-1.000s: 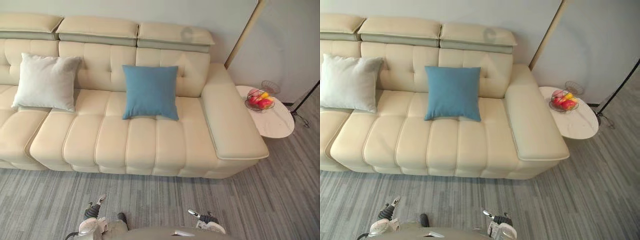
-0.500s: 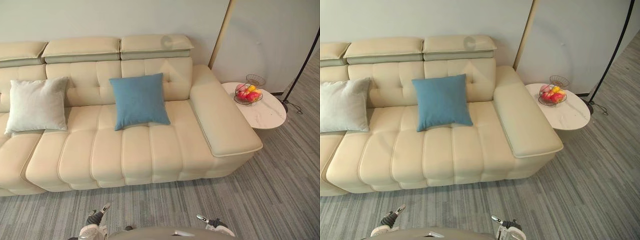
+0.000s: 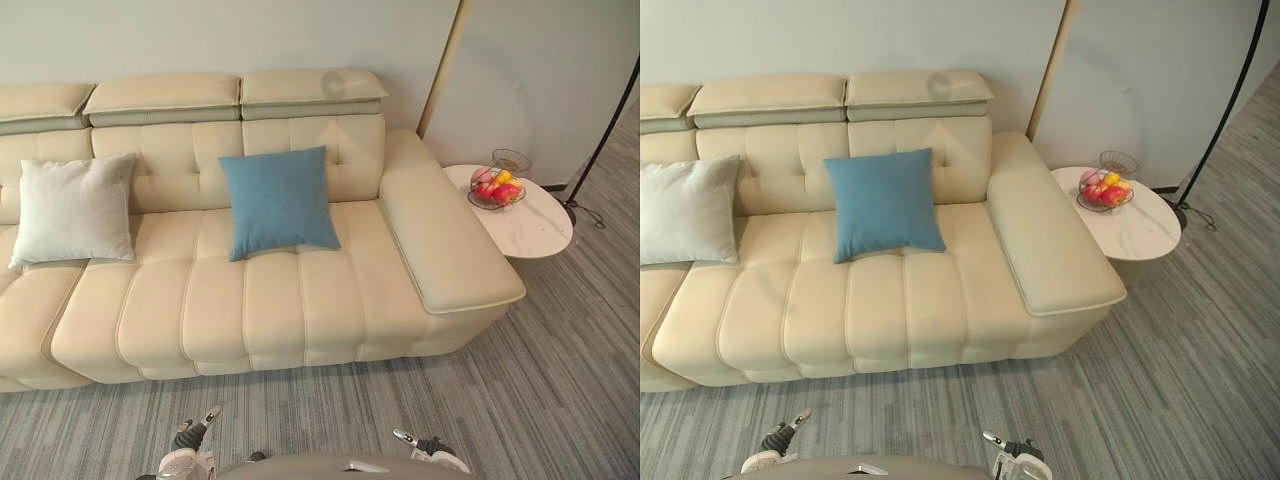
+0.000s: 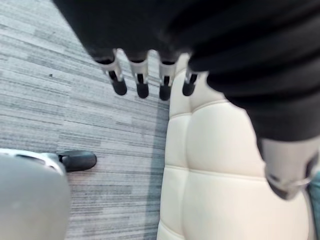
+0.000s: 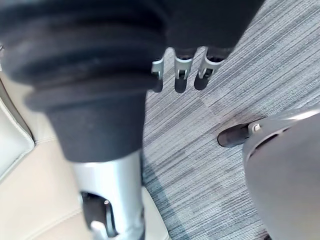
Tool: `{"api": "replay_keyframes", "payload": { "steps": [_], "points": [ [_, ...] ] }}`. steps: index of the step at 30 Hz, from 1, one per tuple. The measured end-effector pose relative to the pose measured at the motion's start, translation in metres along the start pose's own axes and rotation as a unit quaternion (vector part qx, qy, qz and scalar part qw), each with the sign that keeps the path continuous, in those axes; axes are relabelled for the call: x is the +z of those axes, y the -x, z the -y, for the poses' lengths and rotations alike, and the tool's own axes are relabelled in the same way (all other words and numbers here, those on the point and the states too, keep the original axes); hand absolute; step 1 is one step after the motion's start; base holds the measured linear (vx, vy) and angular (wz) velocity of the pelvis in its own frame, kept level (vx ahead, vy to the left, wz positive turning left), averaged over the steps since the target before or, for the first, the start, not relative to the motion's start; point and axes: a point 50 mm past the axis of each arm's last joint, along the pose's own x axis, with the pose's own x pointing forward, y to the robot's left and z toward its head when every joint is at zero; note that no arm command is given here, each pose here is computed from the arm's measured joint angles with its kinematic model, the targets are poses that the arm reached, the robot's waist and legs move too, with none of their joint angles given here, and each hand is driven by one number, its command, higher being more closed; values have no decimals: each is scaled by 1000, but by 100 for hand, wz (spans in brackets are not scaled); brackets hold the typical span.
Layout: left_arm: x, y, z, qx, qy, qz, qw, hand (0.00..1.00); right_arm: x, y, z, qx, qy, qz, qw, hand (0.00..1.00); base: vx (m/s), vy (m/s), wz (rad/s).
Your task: Pick up cushions and gather them together orderly.
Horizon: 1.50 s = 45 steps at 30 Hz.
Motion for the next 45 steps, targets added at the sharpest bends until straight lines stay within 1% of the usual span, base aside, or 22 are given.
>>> {"api": "replay_keyframes", "payload": {
  "steps": [7,12,23,26,28,31,32,35,39,41,43,45],
  "points": [
    [2,-1,-2,-6,-28,5,1000,0,-4,0,-1,10,6,-12,1000,0,0,0,0],
    [4,-1,-4,-19,-86,12,996,0,-6,0,-3,17,34,-19,999,0,5,-7,-3],
    [1,-2,-7,-18,-117,1,993,0,-2,-1,-2,17,62,-11,998,0,8,-33,-45],
    [5,-3,-3,-21,-116,6,993,0,3,-2,1,18,81,-3,997,0,-39,-26,-96],
    [3,-2,5,-31,-111,4,993,0,10,-4,8,9,87,6,996,0,-68,46,-123],
    [1,-1,3,-27,-107,-1,994,0,14,-3,3,15,84,17,996,0,-106,91,-154],
    [2,-2,1,-25,-108,0,994,0,17,-3,-3,24,97,23,995,0,-107,64,-173],
    [5,-3,-2,-19,-109,3,994,0,20,-2,-10,32,102,29,994,0,-66,18,-137],
    [6,-3,0,-22,-109,5,994,0,23,-3,-7,29,105,32,993,0,53,-61,-116],
    [6,-3,0,-23,-109,5,994,0,20,-3,-7,30,120,31,992,0,140,-105,-94],
    [6,-3,4,-26,-108,5,994,0,28,-4,-6,33,144,47,988,0,100,-200,-127],
    [8,-2,12,-38,-109,8,993,0,37,-5,-5,30,146,59,987,0,78,-113,-84]
  ]
}}
